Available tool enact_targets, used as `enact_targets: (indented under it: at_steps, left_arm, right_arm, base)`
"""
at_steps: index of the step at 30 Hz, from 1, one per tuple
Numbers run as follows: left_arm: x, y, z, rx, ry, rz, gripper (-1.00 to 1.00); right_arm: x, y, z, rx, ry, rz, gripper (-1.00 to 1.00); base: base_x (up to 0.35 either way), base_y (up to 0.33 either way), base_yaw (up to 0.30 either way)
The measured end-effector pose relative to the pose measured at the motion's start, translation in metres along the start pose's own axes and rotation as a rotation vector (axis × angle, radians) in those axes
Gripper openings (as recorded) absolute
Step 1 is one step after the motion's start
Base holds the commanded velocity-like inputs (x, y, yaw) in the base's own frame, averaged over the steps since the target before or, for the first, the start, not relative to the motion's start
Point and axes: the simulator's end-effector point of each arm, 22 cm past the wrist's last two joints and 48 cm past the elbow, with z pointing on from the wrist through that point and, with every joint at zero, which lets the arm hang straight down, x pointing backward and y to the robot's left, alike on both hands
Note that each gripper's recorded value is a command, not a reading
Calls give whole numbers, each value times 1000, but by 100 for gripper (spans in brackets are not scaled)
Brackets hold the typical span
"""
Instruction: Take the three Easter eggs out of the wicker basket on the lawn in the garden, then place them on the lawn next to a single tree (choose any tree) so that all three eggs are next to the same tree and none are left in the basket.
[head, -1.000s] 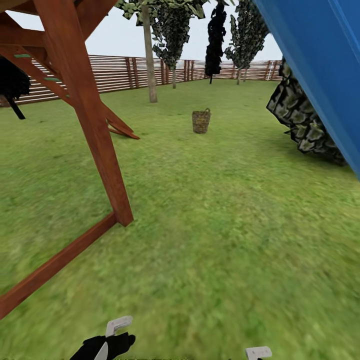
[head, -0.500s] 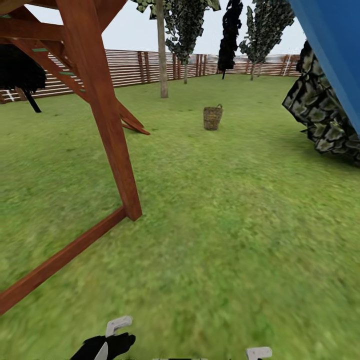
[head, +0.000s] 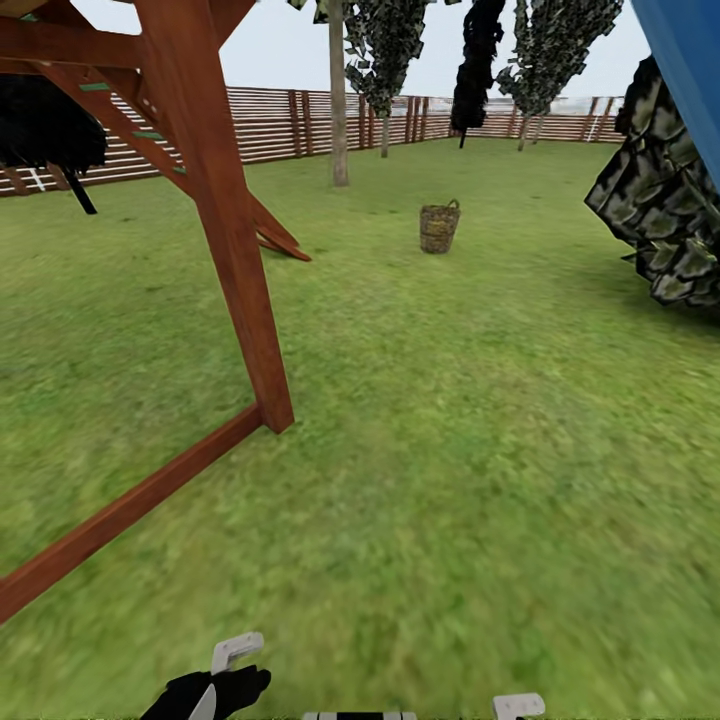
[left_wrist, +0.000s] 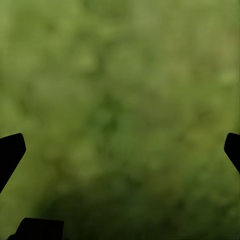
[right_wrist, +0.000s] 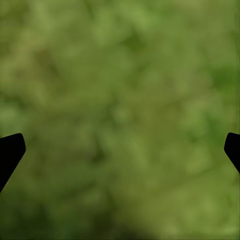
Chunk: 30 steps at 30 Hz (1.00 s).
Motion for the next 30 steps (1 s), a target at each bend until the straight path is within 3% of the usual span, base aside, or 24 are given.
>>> enact_targets:
  at_steps: [8,23,30]
  left_arm:
    - [20,2,5,-3,40,-4,100]
    - [22,3,8,-5,31,-3,100]
    - [22,4,7,-6,31,-1,100]
  right_arm:
    - [6,0,1,-1,13,1,100]
    - [10,0,2,-1,21,1,100]
    - [9,0,1,-1,20,1,100]
  base:
    - [0,0,0]
    - [3,0,0]
    - [240,0,0]
